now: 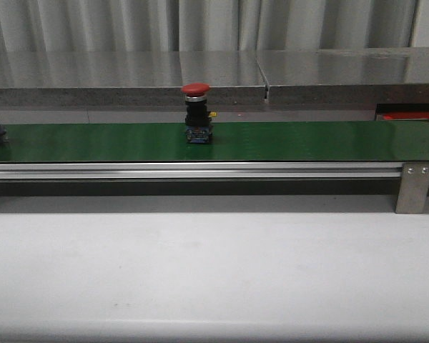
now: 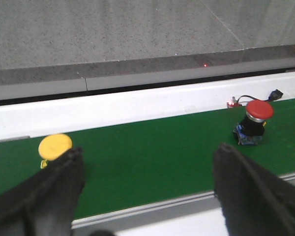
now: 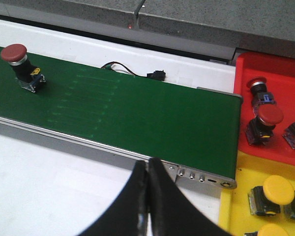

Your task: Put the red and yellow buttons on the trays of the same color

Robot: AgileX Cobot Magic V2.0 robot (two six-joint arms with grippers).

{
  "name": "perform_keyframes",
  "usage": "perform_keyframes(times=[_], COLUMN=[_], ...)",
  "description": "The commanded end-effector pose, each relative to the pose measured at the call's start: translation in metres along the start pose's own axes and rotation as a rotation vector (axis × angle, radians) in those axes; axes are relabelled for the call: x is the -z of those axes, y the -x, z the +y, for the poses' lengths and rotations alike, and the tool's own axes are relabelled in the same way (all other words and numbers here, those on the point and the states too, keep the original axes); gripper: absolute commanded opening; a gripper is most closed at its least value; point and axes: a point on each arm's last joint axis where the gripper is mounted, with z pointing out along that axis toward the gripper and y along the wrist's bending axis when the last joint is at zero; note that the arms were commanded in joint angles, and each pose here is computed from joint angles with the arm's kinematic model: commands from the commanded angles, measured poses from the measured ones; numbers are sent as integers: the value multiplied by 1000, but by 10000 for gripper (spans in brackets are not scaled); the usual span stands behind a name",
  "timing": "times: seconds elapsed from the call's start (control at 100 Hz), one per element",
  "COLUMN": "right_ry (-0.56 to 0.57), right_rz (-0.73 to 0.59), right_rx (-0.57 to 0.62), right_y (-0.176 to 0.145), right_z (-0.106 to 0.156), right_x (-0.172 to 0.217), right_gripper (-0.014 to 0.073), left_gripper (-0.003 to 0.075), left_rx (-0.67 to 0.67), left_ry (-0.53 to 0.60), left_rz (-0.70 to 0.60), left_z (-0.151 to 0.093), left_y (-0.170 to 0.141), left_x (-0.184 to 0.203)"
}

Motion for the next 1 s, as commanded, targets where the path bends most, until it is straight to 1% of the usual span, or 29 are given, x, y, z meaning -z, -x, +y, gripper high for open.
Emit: perform_keyframes(times=[0.0, 0.04, 0.09, 0.11, 0.16, 0.19, 0.21, 0.33, 0.4, 0.47, 0.54, 0.57, 0.59, 0.64, 0.66, 0.69, 0.74, 0.81, 0.89, 0.99], right_ry=[-31, -38, -42, -42, -41, -38, -35, -19, -3, 18, 40, 47, 51, 56, 56, 56, 54, 49, 53, 86], right_rz=[-96, -107, -114, -114, -115, -117, -118, -125, -99, -65, -31, -21, -14, -6, -6, -6, -10, -20, -12, 42], right_rx=[2, 2, 2, 2, 0, -7, -11, -38, -38, -38, -37, -36, -36, -36, -36, -36, -37, -37, -31, -14], right_y=[13, 14, 15, 15, 15, 15, 15, 16, 14, 11, 8, 7, 6, 6, 6, 6, 6, 7, 9, 12], right_z=[-2, -2, -3, -3, -3, -2, -2, -1, 0, 2, 4, 5, 5, 6, 6, 6, 6, 5, 4, 4], right_x=[6, 6, 6, 6, 6, 6, 6, 6, 5, 4, 4, 4, 4, 4, 4, 4, 4, 4, 2, -11], right_gripper=[-118, -118, -118, -118, -118, -118, -118, -116, -106, -41, 94, 183, 221, 383, 423, 515, 619, 594, 591, 591], left_gripper=[342, 279, 174, 148, 45, -2, -18, -19, -19, -19, -19, -19, -19, -19, -19, -19, -19, -19, -19, -19], left_rx=[32, 41, 45, 50, 56, 59, 58, 59, 59, 63, 63, 63, 63, 63, 63, 63, 63, 63, 63, 63], left_ry=[43, 43, 42, 42, 43, 44, 44, 61, 66, 65, 59, 59, 59, 59, 59, 59, 59, 59, 59, 59], left_rz=[-104, -106, -114, -111, -125, -126, -129, -148, -148, -145, -140, -140, -140, -140, -140, -140, -140, -140, -140, -140], left_z=[-5, -7, -11, -11, -14, -15, -16, -16, -16, -16, -16, -16, -16, -16, -16, -16, -16, -16, -16, -16], left_y=[-2, -8, -16, -19, -25, -29, -31, -35, -35, -35, -35, -35, -35, -35, -35, -35, -35, -35, -35, -35], left_x=[21, 25, 33, 34, 40, 42, 44, 49, 48, 47, 47, 47, 47, 47, 47, 47, 47, 47, 47, 47])
